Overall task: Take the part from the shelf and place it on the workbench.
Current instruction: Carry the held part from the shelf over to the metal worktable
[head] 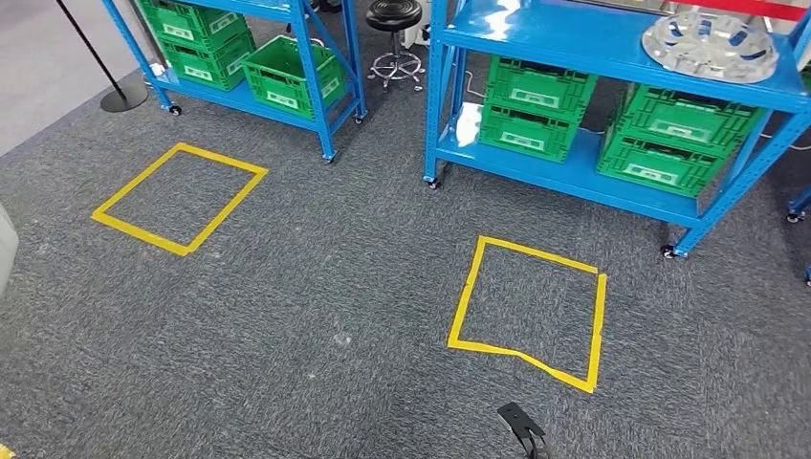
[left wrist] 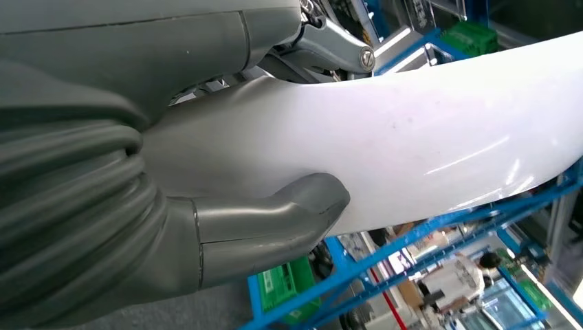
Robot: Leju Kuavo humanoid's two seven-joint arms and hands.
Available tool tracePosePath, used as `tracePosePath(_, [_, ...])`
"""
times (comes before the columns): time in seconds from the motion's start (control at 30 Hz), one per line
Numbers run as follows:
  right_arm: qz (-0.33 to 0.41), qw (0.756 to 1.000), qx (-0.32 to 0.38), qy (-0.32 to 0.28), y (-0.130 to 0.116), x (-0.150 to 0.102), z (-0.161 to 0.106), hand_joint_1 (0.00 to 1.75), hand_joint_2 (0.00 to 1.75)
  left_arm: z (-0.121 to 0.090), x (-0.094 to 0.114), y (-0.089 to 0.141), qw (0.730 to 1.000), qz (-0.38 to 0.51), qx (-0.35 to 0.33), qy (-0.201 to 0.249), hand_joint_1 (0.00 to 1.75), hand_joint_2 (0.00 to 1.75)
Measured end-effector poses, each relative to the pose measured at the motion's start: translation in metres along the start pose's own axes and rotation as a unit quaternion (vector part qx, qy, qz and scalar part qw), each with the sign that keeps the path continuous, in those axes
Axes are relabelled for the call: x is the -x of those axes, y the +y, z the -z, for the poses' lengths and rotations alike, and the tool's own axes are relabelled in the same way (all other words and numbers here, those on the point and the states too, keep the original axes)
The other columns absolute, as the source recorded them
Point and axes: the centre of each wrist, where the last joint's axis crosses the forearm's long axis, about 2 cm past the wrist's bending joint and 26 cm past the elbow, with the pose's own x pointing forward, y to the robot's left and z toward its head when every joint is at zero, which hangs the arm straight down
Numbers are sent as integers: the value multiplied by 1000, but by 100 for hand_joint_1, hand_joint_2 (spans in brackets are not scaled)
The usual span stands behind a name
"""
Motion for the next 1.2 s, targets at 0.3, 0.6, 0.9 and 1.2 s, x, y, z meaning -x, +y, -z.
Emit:
tracePosePath(0.3, [2,1000,-3,2,3,0,1,0,175,7,-2,-1,1000,-4,1,-8,175,175])
tracePosePath(0.6, [-6,1000,-5,0,4,-2,2,0,175,8,-2,-3,1000,-2,3,-6,175,175])
tracePosePath(0.9, [-23,1000,-6,12,6,-2,3,0,175,2,-2,2,1000,12,2,4,175,175])
tracePosePath(1.2, [-40,999,-9,23,8,-6,4,0,175,1,-1,13,1000,24,-1,2,175,175])
